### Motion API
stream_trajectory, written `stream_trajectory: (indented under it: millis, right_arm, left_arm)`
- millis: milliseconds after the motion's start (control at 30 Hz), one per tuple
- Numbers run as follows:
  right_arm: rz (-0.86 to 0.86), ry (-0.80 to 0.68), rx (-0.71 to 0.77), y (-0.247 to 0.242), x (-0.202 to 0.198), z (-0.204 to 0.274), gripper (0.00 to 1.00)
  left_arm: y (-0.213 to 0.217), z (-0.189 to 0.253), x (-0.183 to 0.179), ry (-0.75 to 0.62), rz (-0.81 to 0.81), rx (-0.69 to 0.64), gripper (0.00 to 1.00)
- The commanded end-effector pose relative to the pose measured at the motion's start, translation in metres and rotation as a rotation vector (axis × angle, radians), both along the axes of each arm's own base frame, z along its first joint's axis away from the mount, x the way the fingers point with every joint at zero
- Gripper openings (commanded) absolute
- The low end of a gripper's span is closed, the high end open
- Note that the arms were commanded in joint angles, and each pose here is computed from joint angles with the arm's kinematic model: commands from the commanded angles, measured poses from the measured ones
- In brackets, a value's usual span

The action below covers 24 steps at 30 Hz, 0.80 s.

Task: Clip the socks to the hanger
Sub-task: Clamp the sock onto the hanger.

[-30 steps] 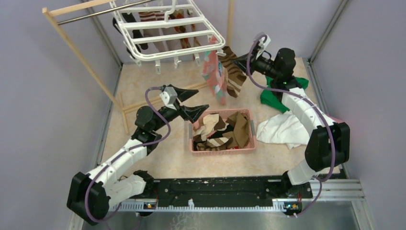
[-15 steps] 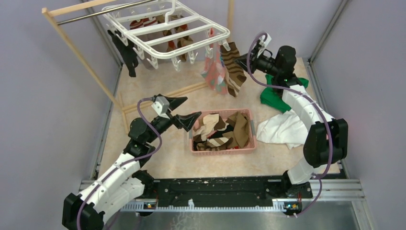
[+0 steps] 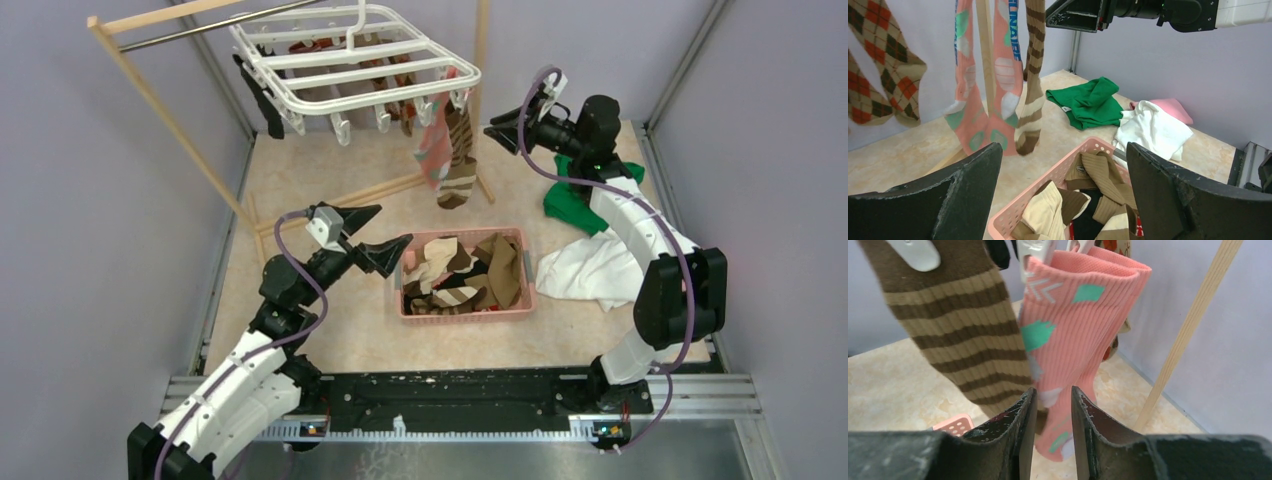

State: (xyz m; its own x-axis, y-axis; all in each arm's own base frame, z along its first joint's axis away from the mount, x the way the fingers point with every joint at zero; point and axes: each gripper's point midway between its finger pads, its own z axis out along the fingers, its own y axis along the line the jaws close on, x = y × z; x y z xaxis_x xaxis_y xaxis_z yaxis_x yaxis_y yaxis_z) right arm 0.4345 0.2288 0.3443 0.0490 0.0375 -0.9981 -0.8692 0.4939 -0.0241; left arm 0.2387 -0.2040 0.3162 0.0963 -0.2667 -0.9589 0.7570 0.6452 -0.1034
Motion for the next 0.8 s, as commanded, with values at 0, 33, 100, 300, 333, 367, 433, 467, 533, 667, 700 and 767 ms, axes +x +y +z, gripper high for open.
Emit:
stream_trajectory:
  millis: [0,33,100,300,333,367,433,467,533,667,700,767]
  right_arm:
    - [0.022,-0.077,0.025,-0.003,-0.008,0.03,0.32]
    - [0.027,-0.077,0.027,-0.003,-0.009,0.031,0.32]
    - [0.045,-0.08,0.029,-0.002,-0.014,0.033,0.34]
    - [0.103,-0.073,0.029,0.001,-0.031,0.031,0.36]
    - [0.112,-0.071,0.03,0.001,-0.034,0.031,0.36]
    - [0.122,-0.065,0.029,0.002,-0.037,0.028,0.36]
    - [0.14,-0.057,0.029,0.002,-0.043,0.025,0.36]
    - [0.15,-0.052,0.029,0.003,-0.046,0.023,0.37]
    - [0.164,-0.043,0.03,0.003,-0.052,0.021,0.37]
    - [0.183,-0.035,0.029,0.003,-0.061,0.018,0.38]
    - [0.189,-0.034,0.029,0.003,-0.063,0.018,0.38]
    - [0.204,-0.029,0.029,0.004,-0.068,0.017,0.38]
  left_arm:
    - [0.005,0.003,-0.002,-0.014,0.022,-0.003,0.99]
    - [0.005,0.003,-0.003,-0.015,0.023,-0.002,0.99]
    - [0.007,0.003,-0.003,-0.014,0.029,-0.003,0.99]
    - [0.009,0.0,-0.001,-0.009,0.048,0.004,0.99]
    - [0.01,-0.002,0.0,-0.008,0.056,0.007,0.99]
    - [0.011,-0.002,0.002,-0.011,0.066,0.011,0.99]
    - [0.012,-0.003,0.006,-0.019,0.083,0.026,0.99]
    - [0.013,-0.004,0.008,-0.021,0.092,0.035,0.98]
    - [0.013,-0.005,0.013,-0.031,0.106,0.058,0.97]
    - [0.014,-0.008,0.025,-0.047,0.144,0.105,0.93]
    - [0.013,-0.008,0.027,-0.056,0.148,0.116,0.92]
    - [0.012,-0.008,0.033,-0.066,0.155,0.131,0.89]
